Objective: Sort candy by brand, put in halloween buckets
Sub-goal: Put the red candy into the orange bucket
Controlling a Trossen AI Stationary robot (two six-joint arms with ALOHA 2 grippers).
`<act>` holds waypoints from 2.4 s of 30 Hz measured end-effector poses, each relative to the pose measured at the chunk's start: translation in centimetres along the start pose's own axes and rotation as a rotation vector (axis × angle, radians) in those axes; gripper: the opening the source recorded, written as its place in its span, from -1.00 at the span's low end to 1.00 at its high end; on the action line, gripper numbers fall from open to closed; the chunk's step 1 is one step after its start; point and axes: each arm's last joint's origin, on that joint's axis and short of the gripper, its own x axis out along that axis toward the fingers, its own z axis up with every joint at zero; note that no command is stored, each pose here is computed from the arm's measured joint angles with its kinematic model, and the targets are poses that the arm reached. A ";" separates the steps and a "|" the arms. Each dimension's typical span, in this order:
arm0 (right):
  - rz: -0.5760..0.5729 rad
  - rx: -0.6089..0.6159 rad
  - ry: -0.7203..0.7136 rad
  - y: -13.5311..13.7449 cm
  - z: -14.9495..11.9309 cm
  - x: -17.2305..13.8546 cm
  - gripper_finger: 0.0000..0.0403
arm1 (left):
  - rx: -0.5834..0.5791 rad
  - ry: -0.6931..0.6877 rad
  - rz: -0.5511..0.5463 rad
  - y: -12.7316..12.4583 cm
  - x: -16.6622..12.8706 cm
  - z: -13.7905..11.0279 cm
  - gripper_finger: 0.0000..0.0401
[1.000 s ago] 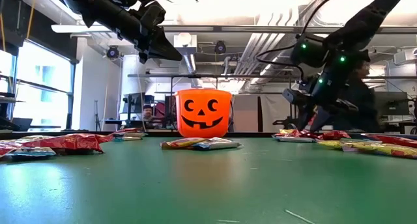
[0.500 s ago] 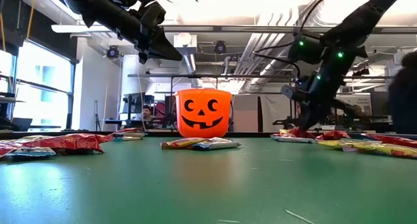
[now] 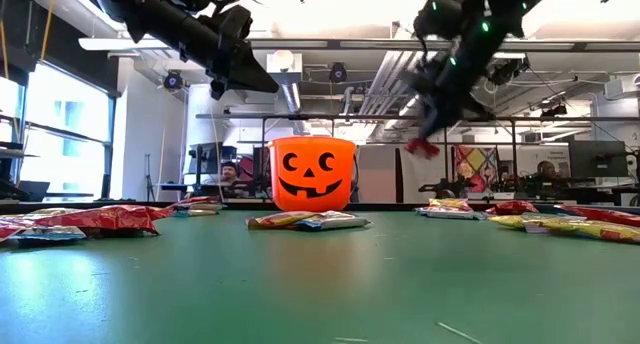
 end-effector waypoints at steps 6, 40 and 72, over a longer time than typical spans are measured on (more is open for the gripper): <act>0.107 -0.073 -0.100 4.0 3.6 -1.9 -1.00 | 0.018 -0.094 -0.056 0.0 0.1 -0.6 -1.00; 0.045 -0.367 0.200 11.6 13.9 14.7 -1.00 | 0.027 -0.242 0.030 0.4 -6.4 -1.4 -1.00; 0.064 -0.425 0.003 13.5 16.0 8.1 -0.96 | 0.046 -0.180 0.032 0.4 -6.2 -1.9 -1.00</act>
